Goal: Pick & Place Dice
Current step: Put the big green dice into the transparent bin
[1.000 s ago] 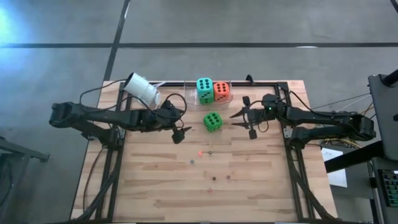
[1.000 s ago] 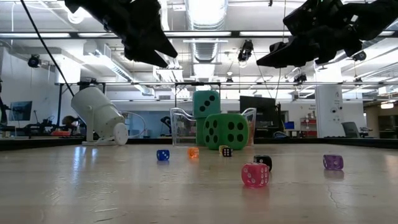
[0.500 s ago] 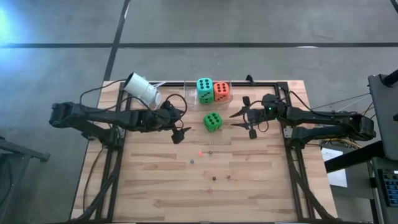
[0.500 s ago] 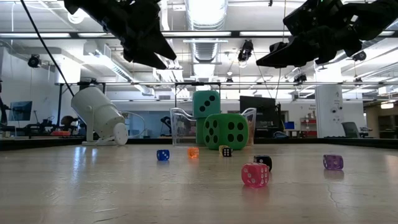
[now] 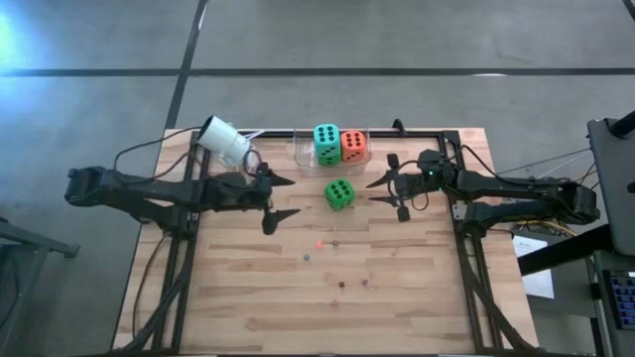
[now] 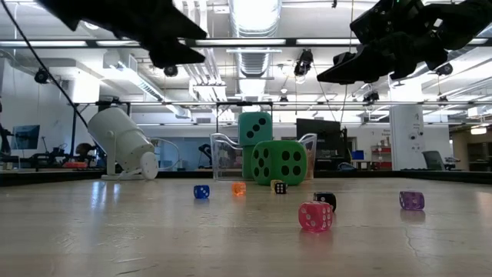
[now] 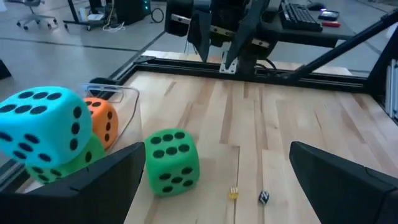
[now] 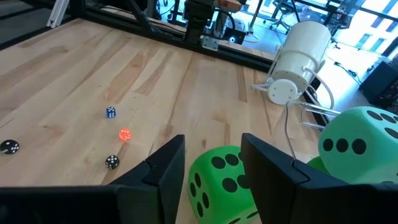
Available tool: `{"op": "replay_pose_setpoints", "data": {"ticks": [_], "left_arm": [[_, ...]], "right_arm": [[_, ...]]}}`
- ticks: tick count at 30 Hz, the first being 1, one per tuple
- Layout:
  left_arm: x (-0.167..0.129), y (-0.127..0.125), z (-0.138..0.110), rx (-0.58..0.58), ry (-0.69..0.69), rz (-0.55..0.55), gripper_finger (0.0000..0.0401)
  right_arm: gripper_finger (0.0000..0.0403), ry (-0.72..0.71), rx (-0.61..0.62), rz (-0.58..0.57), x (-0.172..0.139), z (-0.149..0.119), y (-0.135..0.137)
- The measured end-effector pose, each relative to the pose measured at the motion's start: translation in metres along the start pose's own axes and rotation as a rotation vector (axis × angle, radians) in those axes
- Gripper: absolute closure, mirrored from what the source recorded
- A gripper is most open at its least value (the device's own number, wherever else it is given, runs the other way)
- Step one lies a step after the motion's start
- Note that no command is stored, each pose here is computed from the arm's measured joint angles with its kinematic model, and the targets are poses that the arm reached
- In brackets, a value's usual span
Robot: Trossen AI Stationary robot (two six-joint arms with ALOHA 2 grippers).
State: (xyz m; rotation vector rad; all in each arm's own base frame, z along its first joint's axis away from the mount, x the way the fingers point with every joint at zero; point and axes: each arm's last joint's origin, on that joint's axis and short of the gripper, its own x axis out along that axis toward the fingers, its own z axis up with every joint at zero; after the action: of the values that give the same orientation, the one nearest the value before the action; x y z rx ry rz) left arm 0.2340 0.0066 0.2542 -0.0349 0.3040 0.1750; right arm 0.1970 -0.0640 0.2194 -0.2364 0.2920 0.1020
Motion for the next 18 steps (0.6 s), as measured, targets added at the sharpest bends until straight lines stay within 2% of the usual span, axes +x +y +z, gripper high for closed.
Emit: {"op": "replay_pose_setpoints", "data": {"ticks": [7,13,18], "left_arm": [[-0.015,0.003,-0.013,0.0,-0.006,-0.003,0.0001],[-0.015,0.003,-0.015,0.099,0.003,-0.002,0.0001],[-0.015,0.003,-0.014,0.104,0.003,-0.002,0.0001]], "right_arm": [[0.0251,0.0,-0.001,0.0,0.0,0.0,0.0],[0.025,0.0,-0.001,-0.001,0.0,0.0,0.0],[0.0245,-0.001,-0.001,-0.001,0.0,0.0,0.0]]}}
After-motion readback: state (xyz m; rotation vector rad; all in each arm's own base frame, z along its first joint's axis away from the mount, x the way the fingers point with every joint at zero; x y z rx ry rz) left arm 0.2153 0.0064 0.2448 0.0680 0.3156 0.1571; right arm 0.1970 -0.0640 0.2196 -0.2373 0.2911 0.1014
